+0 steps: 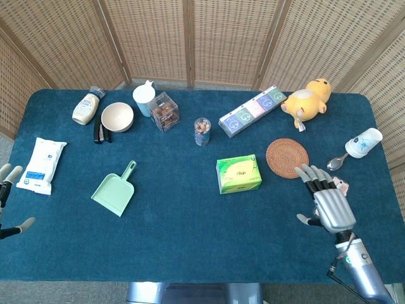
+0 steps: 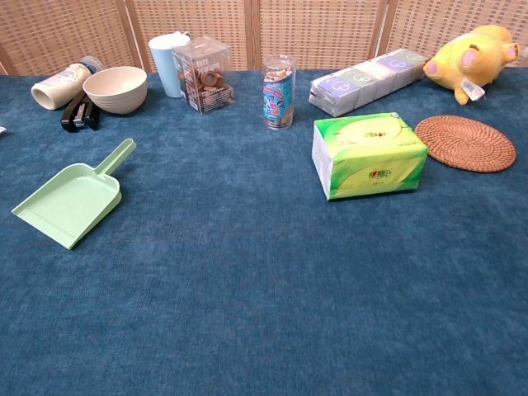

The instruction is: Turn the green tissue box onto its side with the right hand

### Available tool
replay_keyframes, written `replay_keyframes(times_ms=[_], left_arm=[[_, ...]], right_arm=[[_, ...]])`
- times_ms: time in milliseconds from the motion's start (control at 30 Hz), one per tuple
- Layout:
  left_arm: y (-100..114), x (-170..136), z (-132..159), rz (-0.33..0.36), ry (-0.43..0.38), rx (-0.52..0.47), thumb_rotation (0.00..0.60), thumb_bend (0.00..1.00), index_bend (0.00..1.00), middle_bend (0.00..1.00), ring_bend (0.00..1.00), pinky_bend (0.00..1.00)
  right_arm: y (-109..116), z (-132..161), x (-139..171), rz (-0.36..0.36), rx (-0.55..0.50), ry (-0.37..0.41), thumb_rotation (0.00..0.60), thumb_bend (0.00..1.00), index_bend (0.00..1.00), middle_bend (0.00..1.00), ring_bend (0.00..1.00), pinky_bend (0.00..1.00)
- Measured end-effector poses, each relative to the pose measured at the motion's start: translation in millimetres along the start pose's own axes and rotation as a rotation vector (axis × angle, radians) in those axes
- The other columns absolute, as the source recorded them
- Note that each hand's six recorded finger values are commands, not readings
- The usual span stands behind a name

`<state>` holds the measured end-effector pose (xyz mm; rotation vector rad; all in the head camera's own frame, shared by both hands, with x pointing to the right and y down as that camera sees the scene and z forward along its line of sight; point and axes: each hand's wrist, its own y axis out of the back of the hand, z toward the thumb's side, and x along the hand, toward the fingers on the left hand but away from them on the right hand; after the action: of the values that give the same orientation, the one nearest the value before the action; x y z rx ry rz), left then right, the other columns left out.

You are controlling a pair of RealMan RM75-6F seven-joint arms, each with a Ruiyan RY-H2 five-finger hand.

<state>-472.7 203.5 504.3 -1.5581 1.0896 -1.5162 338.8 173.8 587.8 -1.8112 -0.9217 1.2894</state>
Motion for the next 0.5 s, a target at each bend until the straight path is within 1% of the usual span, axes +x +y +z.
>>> replay_keyframes(times_ms=[267,500], left_arm=[[0,0,0,0.001,0.003,0.002,0.600,0.00,0.00,0.00,0.00,0.00],[-2,2,-4,-0.005,0.014,0.007,0.600,0.00,0.00,0.00,0.00,0.00]], right_arm=[[-1,27,-45,0.092,-0.012,0.055,0.600,0.00,0.00,0.00,0.00,0.11],[-7,48,-83,0.169,-0.025,0.095,0.600,0.00,0.00,0.00,0.00,0.09]])
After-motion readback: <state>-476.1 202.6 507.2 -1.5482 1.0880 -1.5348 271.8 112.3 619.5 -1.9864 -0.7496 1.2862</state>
